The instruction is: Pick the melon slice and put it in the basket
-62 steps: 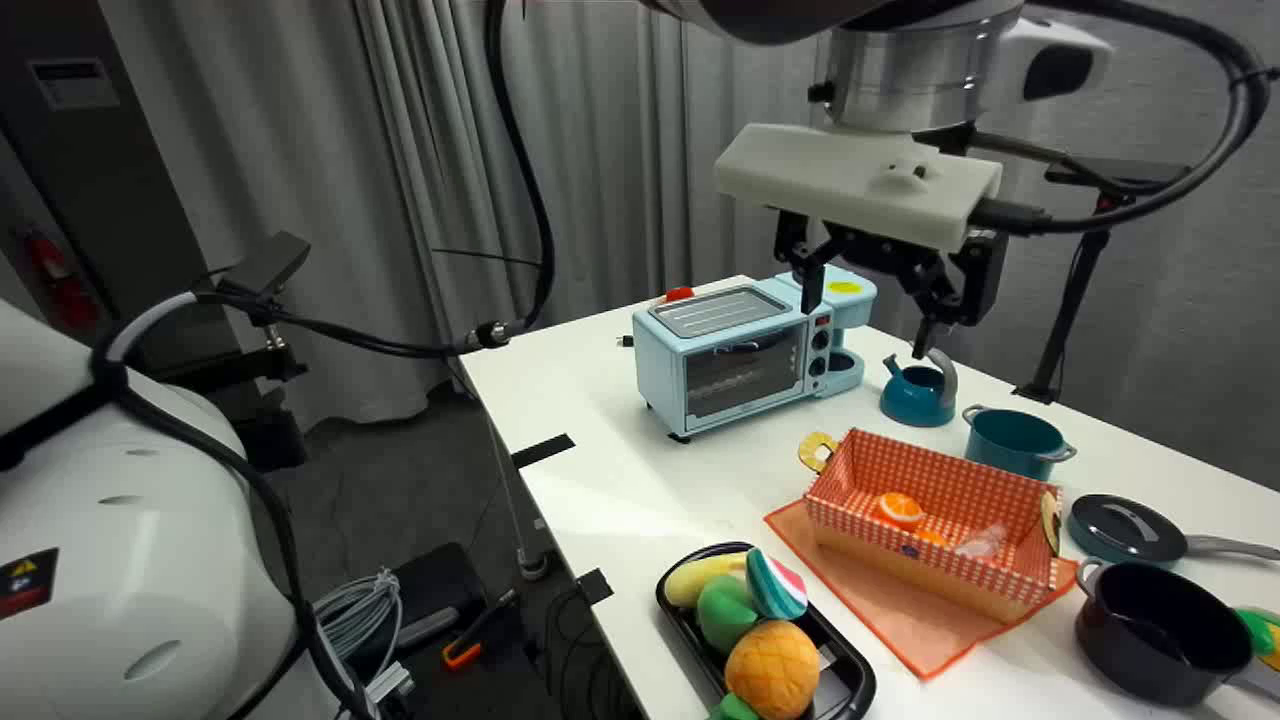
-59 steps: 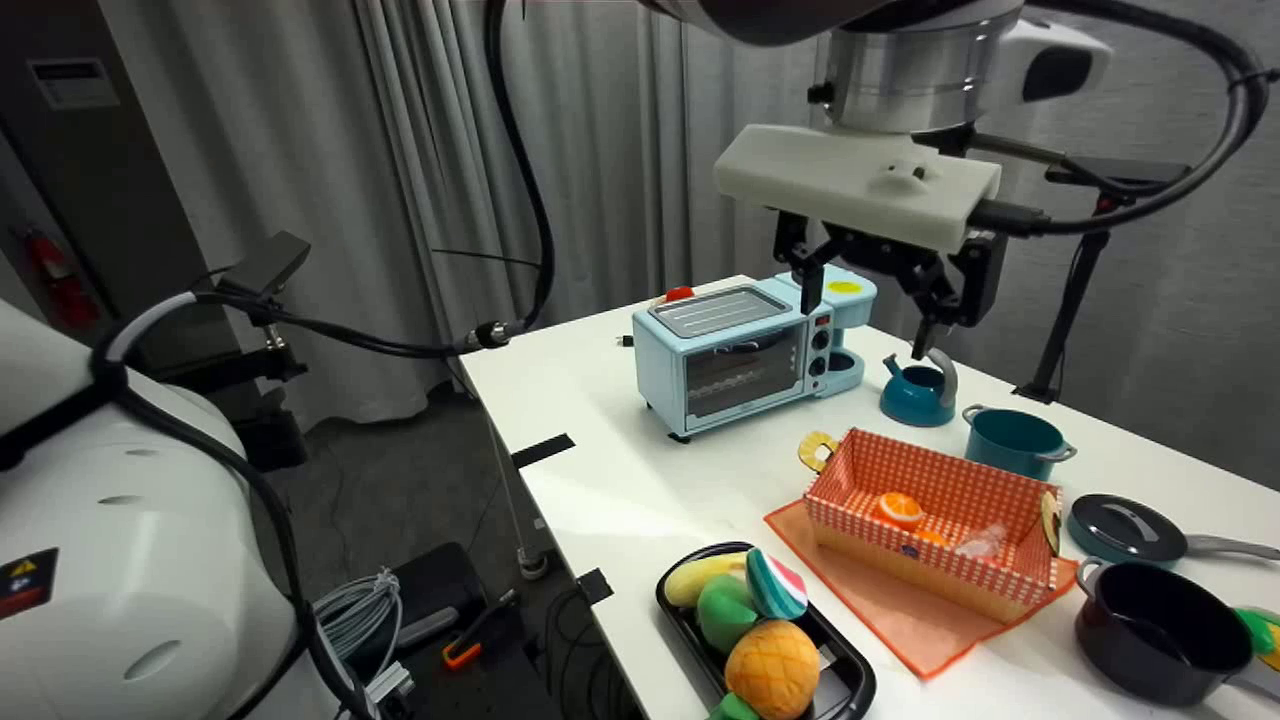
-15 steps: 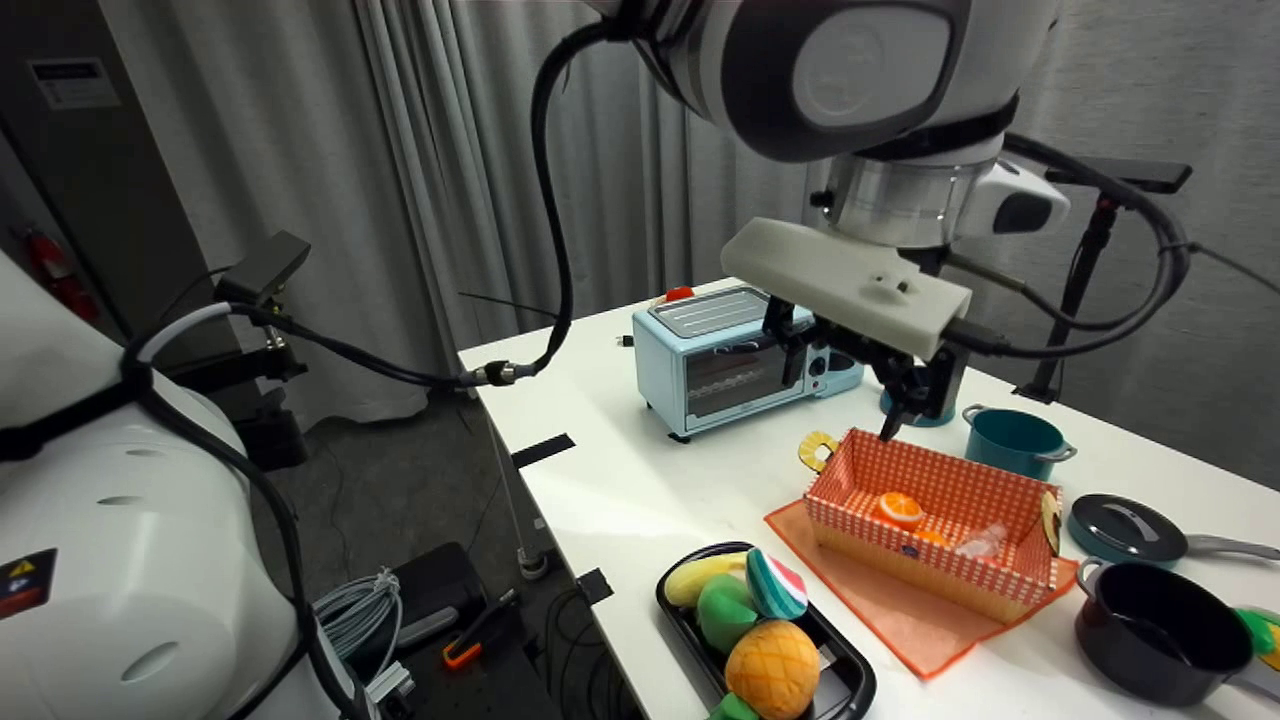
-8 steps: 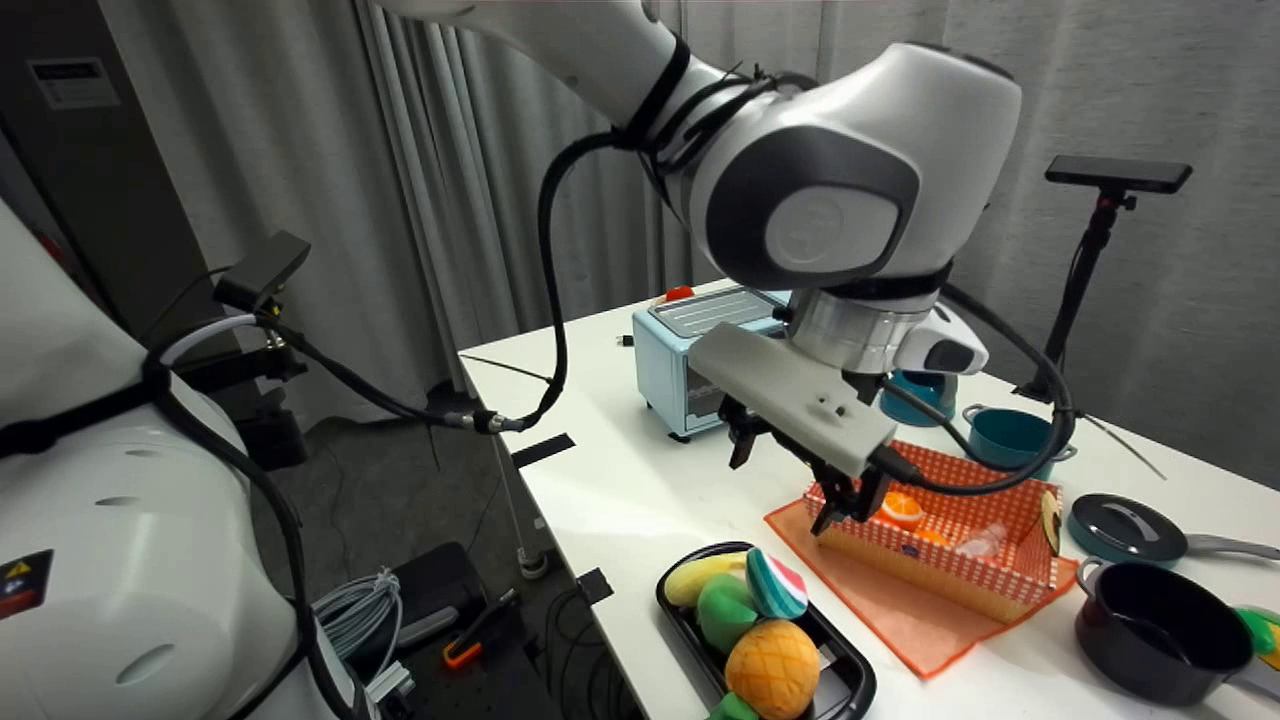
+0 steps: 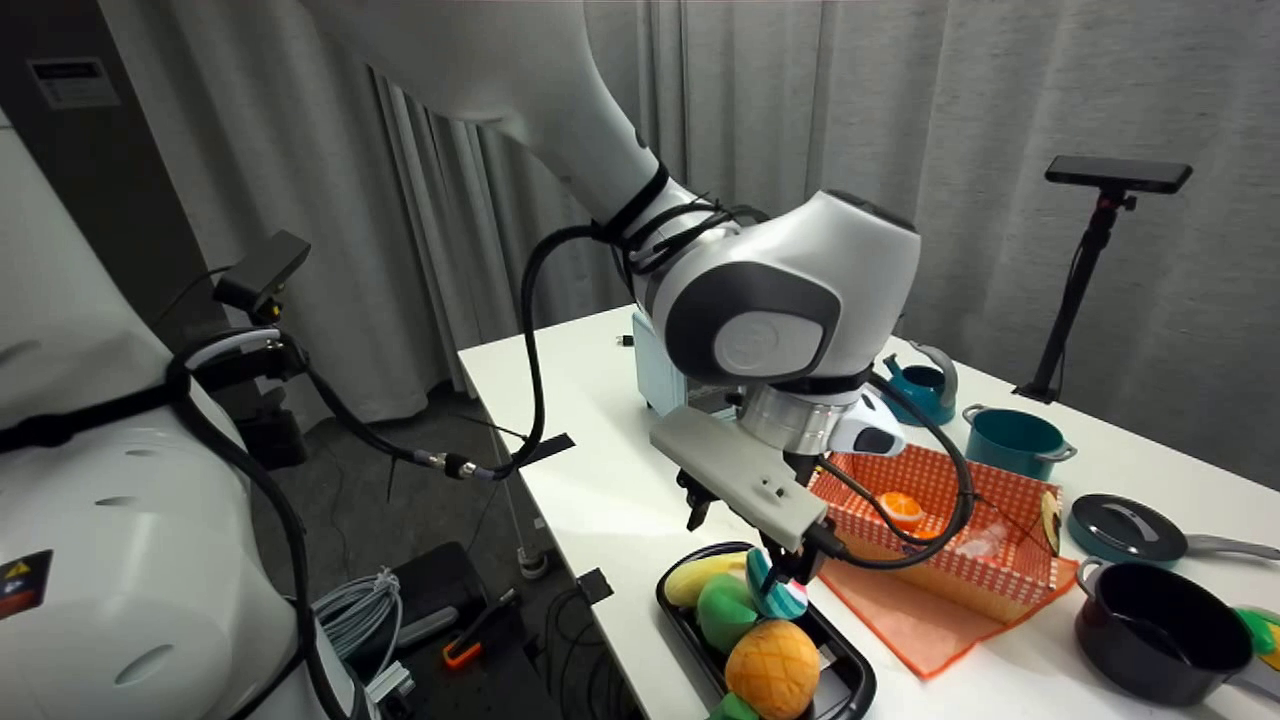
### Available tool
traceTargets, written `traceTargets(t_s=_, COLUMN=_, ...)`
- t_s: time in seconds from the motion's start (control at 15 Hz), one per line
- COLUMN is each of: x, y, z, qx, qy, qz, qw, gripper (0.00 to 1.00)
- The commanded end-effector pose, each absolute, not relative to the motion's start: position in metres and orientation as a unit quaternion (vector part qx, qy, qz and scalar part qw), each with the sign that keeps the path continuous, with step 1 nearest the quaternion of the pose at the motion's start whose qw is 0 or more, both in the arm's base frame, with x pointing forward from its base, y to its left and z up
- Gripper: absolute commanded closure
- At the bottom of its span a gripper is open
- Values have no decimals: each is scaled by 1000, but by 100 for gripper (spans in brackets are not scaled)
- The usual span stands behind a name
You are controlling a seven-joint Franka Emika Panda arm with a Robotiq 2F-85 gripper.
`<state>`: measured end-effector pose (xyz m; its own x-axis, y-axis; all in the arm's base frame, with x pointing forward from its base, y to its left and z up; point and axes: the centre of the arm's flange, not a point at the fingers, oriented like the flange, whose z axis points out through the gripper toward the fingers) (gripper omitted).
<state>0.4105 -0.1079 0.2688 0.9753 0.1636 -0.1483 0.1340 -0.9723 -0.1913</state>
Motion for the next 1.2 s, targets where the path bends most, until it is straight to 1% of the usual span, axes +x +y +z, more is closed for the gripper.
traceTargets(t_s=0.0, x=413, y=-110, z=235, qx=-989, qy=-92, qz=87, qw=79, gripper=0)
traceTargets(t_s=0.53, x=427, y=-116, z=190, qx=-988, qy=-120, qz=87, qw=41, gripper=0)
traceTargets(t_s=1.13, x=469, y=-121, z=200, qx=-988, qy=-144, qz=39, qw=24, gripper=0)
